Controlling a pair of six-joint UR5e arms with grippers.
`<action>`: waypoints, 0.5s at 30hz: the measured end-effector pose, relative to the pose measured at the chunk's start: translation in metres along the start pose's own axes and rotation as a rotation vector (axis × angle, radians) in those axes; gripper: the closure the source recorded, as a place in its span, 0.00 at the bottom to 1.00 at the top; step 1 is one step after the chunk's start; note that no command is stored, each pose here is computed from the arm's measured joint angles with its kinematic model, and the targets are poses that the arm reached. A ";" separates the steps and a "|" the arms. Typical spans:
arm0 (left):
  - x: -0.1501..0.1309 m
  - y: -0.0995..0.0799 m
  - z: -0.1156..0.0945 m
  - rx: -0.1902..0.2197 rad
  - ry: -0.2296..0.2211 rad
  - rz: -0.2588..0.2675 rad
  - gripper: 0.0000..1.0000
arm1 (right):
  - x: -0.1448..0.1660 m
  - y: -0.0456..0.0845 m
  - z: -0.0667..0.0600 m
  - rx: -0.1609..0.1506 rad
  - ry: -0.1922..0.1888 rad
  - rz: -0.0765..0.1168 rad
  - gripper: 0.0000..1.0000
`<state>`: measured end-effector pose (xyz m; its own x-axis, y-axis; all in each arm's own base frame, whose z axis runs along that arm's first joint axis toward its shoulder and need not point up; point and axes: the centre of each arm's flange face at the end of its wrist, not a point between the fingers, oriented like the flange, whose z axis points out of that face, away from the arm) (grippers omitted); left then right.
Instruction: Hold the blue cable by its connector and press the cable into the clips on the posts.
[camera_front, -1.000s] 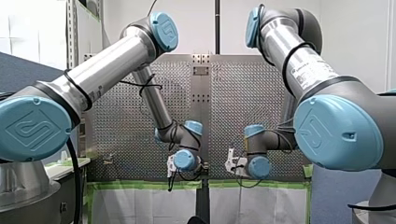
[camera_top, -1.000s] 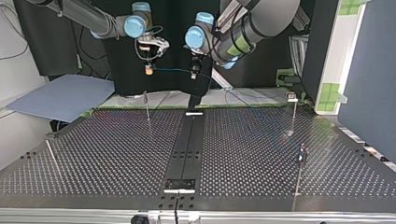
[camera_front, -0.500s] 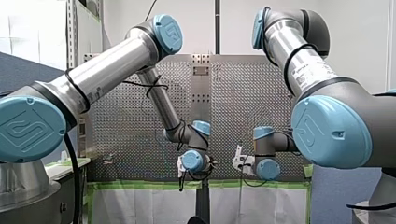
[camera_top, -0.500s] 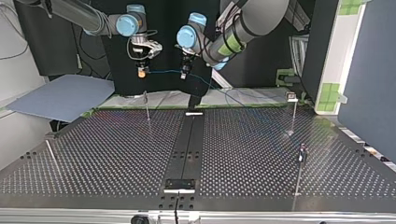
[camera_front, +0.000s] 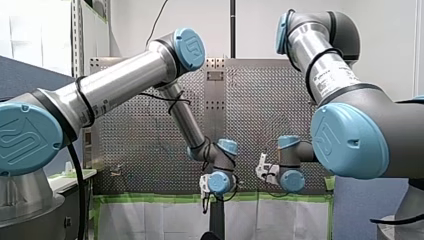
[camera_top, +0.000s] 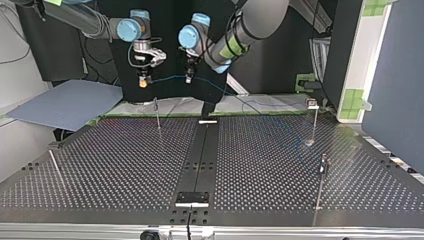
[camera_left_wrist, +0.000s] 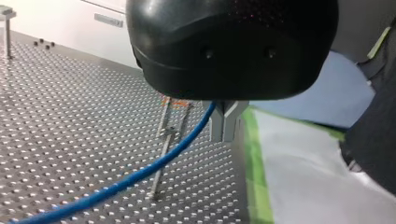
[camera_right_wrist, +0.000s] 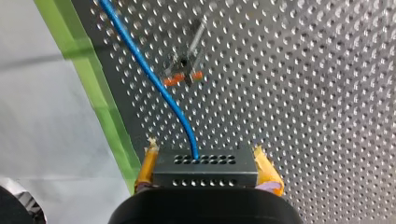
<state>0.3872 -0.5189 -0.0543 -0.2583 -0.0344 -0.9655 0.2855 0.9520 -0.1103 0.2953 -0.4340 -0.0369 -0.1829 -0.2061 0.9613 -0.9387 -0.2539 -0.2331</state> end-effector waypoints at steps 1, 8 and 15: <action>-0.002 -0.002 0.002 -0.003 -0.011 0.001 1.00 | 0.001 0.004 0.001 -0.004 0.001 0.003 1.00; -0.010 -0.009 0.007 -0.039 -0.085 0.008 1.00 | 0.003 0.028 0.006 -0.015 -0.021 0.017 1.00; -0.008 -0.012 0.016 -0.043 -0.136 -0.004 1.00 | 0.007 0.048 0.012 -0.016 -0.021 -0.003 1.00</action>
<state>0.4005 -0.5350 -0.0490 -0.1307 -0.0765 -0.9885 0.2439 0.9639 -0.1069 0.2529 -0.4589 -0.0430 -0.1738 -0.2255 0.9586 -0.9439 -0.2393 -0.2275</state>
